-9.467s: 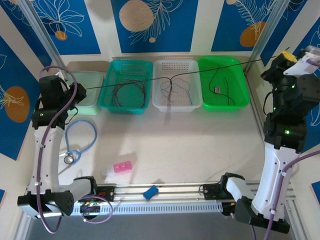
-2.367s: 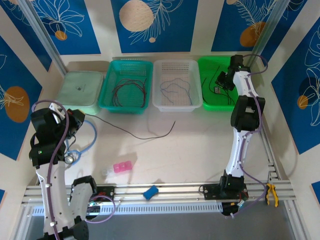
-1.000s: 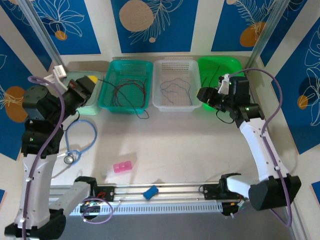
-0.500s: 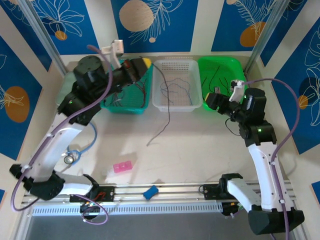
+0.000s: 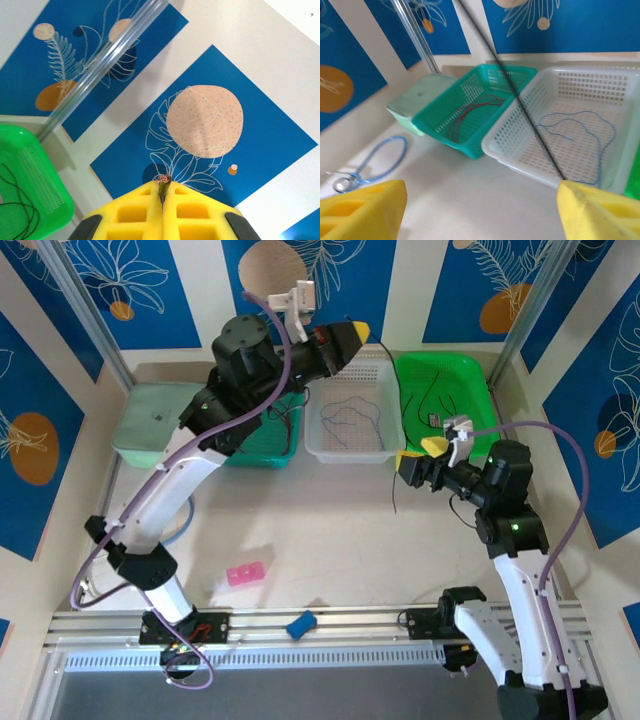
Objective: Untangle the cables
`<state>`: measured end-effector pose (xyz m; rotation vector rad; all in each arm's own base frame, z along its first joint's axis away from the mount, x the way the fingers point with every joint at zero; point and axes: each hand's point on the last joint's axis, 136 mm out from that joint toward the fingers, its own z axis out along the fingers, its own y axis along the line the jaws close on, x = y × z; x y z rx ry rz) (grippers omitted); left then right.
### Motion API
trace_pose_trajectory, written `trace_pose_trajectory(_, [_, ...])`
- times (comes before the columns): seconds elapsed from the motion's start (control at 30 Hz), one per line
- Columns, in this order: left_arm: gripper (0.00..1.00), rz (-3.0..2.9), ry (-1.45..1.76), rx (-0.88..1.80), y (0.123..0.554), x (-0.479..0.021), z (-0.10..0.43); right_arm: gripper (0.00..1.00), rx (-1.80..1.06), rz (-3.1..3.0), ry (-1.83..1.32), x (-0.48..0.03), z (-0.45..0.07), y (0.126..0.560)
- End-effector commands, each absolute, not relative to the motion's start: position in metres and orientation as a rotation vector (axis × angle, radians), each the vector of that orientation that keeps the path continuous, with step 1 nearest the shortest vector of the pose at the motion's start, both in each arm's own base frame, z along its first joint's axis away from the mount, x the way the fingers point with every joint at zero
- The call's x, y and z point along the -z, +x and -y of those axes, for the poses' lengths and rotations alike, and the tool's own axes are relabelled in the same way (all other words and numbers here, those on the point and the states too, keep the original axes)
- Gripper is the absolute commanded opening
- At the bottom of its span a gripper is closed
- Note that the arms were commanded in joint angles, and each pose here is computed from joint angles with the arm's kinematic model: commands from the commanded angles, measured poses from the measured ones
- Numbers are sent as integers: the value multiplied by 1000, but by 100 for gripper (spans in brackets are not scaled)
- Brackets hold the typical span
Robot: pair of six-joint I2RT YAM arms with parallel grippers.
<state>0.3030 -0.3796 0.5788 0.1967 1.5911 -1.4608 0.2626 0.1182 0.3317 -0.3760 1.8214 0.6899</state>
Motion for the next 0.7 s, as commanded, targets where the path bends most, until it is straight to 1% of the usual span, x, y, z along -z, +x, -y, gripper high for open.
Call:
trace_pose_trajectory(0.0, [0,-1521,224,1507,295,-598,397,83,-465,-1773,-473,-325,-112,290])
trace_pose_trajectory(0.1, [0,-1530,260,1517,286,-596,414,86,-316,-1756,-525,-323,-109,318])
trace_pose_trajectory(0.2, [0,-1547,274,1516,282,-591,424,86,-184,-1739,-424,-334,-86,351])
trace_pose_trajectory(0.33, [0,-1547,268,1506,282,-590,424,84,-204,-1714,-326,-350,-66,371])
trace_pose_trajectory(0.5, [0,-1492,237,1473,285,-604,414,78,-234,-1718,-315,-347,-53,376])
trace_pose_trajectory(0.57, [0,-1468,237,1476,284,-611,412,74,-243,-1714,-331,-346,-53,376])
trace_pose_trajectory(0.67, [0,-1456,240,1481,283,-616,412,65,-273,-1722,-312,-342,-52,377])
